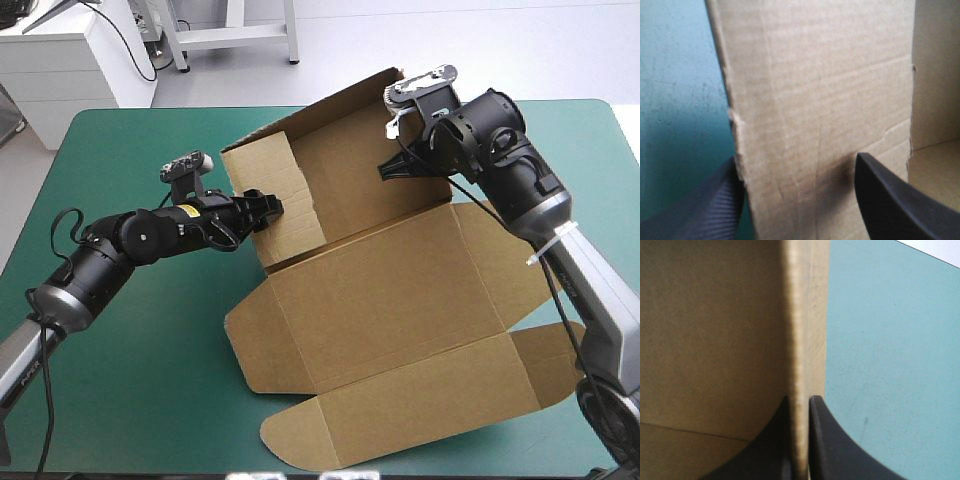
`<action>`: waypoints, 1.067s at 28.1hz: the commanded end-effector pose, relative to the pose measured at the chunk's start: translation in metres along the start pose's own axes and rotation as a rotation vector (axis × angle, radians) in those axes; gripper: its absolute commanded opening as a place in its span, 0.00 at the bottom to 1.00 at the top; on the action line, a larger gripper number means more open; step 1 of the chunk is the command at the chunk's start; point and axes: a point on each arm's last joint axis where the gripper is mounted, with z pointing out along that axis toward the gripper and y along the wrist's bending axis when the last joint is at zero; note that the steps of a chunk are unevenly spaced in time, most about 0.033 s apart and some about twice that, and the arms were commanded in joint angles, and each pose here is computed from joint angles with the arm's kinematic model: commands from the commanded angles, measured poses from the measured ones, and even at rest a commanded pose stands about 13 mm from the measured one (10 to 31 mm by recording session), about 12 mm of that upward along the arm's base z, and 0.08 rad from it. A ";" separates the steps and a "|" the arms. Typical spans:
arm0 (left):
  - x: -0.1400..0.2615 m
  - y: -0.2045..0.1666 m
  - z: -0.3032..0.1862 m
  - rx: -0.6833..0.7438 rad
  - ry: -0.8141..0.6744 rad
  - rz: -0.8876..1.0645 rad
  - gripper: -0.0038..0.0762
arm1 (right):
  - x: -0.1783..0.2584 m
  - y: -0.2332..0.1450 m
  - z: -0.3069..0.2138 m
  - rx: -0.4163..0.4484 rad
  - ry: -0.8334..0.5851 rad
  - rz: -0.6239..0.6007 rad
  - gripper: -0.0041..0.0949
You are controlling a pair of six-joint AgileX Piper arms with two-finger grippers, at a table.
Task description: Fold the box
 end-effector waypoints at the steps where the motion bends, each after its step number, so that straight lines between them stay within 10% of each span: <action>1: -0.009 -0.015 -0.011 0.064 -0.079 0.007 0.60 | -0.013 0.002 -0.043 -0.111 -0.171 0.065 0.03; 15: -0.014 -0.016 -0.011 0.077 -0.134 -0.012 0.58 | -0.017 -0.005 -0.065 -0.101 -0.183 0.061 0.03; 20: -0.016 -0.017 -0.012 0.088 -0.159 -0.024 0.05 | -0.017 -0.005 -0.065 -0.100 -0.177 0.061 0.03; 30: -0.025 -0.033 -0.020 0.057 -0.171 0.137 0.04 | -0.016 -0.022 -0.048 -0.057 -0.127 0.102 0.03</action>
